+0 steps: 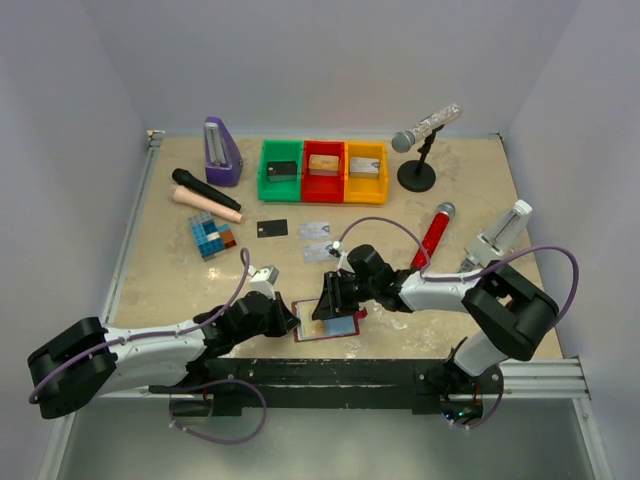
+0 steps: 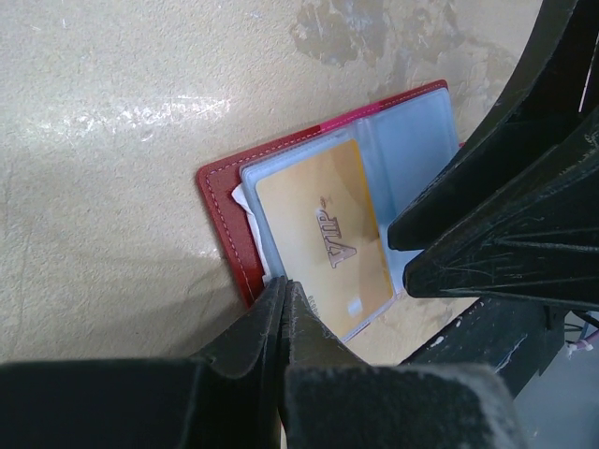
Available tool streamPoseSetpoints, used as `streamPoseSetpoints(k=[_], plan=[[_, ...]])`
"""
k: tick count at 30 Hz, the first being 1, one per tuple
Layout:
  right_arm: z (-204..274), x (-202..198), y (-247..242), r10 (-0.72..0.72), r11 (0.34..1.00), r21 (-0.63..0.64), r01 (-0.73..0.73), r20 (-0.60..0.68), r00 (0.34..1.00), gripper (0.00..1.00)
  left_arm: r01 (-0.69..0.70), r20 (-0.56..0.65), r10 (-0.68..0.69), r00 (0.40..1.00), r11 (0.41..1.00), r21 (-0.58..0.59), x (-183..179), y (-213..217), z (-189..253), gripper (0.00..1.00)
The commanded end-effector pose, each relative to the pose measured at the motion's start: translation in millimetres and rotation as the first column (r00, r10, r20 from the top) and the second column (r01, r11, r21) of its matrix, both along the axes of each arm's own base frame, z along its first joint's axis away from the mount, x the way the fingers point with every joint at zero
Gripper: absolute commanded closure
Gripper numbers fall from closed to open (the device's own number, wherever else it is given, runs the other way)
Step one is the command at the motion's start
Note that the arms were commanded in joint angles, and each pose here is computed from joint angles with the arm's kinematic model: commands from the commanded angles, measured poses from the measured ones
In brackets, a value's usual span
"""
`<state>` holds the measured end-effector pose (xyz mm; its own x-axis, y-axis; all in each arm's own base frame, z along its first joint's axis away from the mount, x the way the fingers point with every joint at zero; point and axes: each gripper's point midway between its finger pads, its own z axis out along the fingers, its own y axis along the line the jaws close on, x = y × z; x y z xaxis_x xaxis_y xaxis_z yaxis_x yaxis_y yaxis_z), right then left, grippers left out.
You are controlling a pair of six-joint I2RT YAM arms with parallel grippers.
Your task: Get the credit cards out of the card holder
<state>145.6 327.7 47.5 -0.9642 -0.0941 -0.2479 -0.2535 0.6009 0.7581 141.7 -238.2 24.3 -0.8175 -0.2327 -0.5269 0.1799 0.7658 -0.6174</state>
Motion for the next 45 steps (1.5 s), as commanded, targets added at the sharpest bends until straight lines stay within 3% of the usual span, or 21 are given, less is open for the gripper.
streamPoseSetpoints(k=[1, 45], plan=[[2.7, 0.5, 5.2, 0.009, 1.0, 0.028, -0.009, 0.007, 1.0, 0.62, 0.011, 0.04, -0.01, 0.999, 0.999, -0.041, 6.9, -11.2, 14.6, 1.0], [-23.6, -2.1, -9.7, -0.008, 0.998, -0.061, 0.008, -0.002, 1.0, 0.57, -0.039, 0.017, 0.039, 0.999, 0.999, 0.006, 3.7, 7.7, -4.9, 1.0]])
